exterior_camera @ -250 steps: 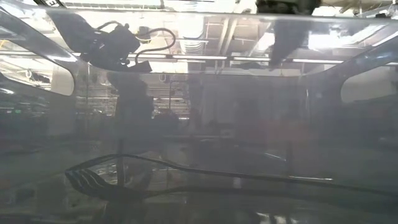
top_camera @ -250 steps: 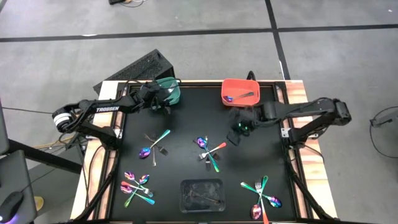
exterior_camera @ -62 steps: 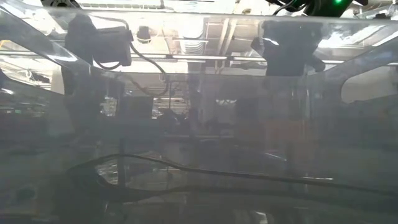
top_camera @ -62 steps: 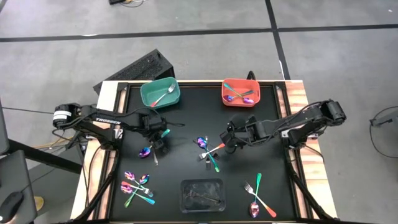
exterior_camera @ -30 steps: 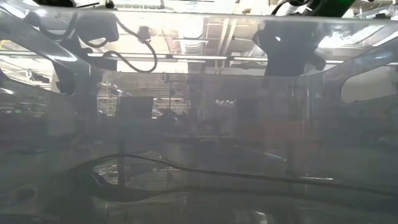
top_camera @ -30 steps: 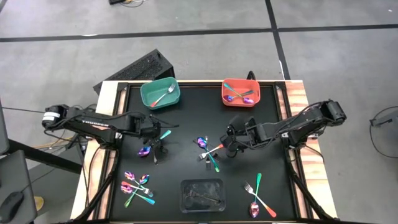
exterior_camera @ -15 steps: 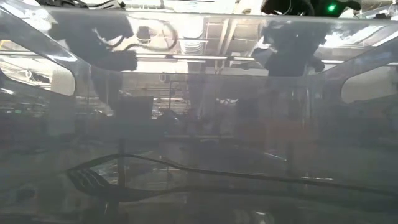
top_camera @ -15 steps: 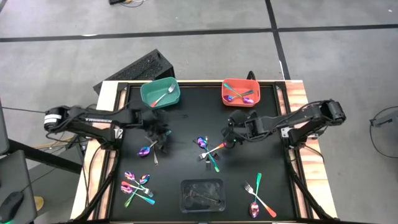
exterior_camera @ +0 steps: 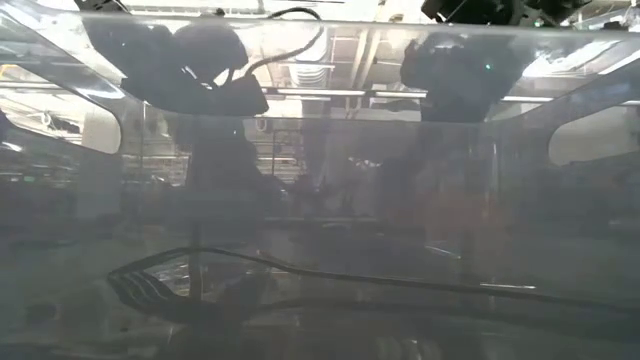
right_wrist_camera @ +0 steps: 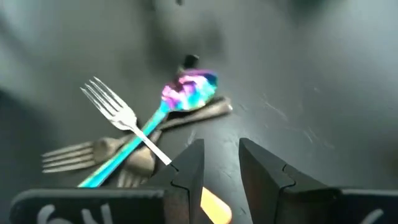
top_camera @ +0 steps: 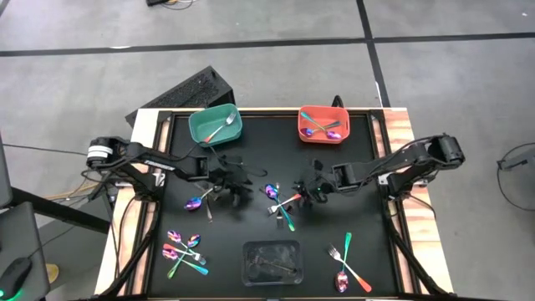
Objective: Sort silverware by color (type)
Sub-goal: Put the orange fork into the green bin
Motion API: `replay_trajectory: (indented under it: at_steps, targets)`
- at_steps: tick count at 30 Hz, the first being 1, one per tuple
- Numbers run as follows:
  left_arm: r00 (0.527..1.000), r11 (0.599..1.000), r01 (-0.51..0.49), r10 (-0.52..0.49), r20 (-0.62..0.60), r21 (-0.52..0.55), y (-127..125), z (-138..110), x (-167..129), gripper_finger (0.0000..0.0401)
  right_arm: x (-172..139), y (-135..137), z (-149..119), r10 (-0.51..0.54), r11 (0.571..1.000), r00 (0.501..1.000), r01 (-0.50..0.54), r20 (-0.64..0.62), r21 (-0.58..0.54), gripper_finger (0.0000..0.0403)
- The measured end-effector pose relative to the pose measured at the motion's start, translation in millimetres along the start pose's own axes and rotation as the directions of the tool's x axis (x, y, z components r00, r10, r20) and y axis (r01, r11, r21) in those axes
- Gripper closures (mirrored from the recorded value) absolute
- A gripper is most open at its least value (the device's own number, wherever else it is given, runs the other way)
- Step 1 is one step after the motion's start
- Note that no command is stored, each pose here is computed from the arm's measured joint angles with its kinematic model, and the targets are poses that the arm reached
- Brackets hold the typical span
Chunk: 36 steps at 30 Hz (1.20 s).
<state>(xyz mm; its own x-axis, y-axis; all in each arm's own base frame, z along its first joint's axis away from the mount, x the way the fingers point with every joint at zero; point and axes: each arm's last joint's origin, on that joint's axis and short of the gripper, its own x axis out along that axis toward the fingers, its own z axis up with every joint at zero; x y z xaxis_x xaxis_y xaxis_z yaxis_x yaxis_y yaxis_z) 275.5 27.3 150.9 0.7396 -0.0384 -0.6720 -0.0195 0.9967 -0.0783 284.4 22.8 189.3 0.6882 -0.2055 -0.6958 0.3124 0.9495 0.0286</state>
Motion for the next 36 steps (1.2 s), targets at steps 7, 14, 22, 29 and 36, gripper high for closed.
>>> replay_trajectory:
  at_steps: [7, 14, 22, 29, 36]
  targets:
    - [0.999, 0.999, -0.046, 0.046, 0.012, 0.029, 1.2, 1.4, -0.1, 0.0289, 17.5, 5.6, -12.4, 0.078, 0.983, 0.993, -0.092, -0.093, -0.159, 0.0285]
    - [0.996, 0.996, -0.083, 0.083, 0.014, 0.037, 2.8, 1.7, -0.3, 0.0289, 55.6, 11.9, -32.1, 0.109, 0.97, 0.973, -0.149, -0.205, -0.191, 0.0284]
    - [0.996, 0.996, -0.084, 0.084, 0.02, 0.037, 2.8, 2.3, -0.3, 0.0289, 71.7, 10.6, -35.6, 0.099, 0.969, 0.966, -0.149, -0.241, -0.199, 0.0286]
    - [0.993, 0.997, -0.083, 0.083, 0.083, -0.001, 2.7, 8.4, -0.6, 0.0289, 73.8, 7.6, -34.9, 0.094, 0.975, 0.968, -0.136, -0.233, -0.175, 0.0371]
    - [0.978, 0.996, -0.085, 0.082, 0.192, 0.007, 2.5, 19.0, -2.3, 0.0287, 74.2, 10.5, -19.3, 0.092, 0.992, 0.991, -0.099, -0.092, -0.074, 0.0387]
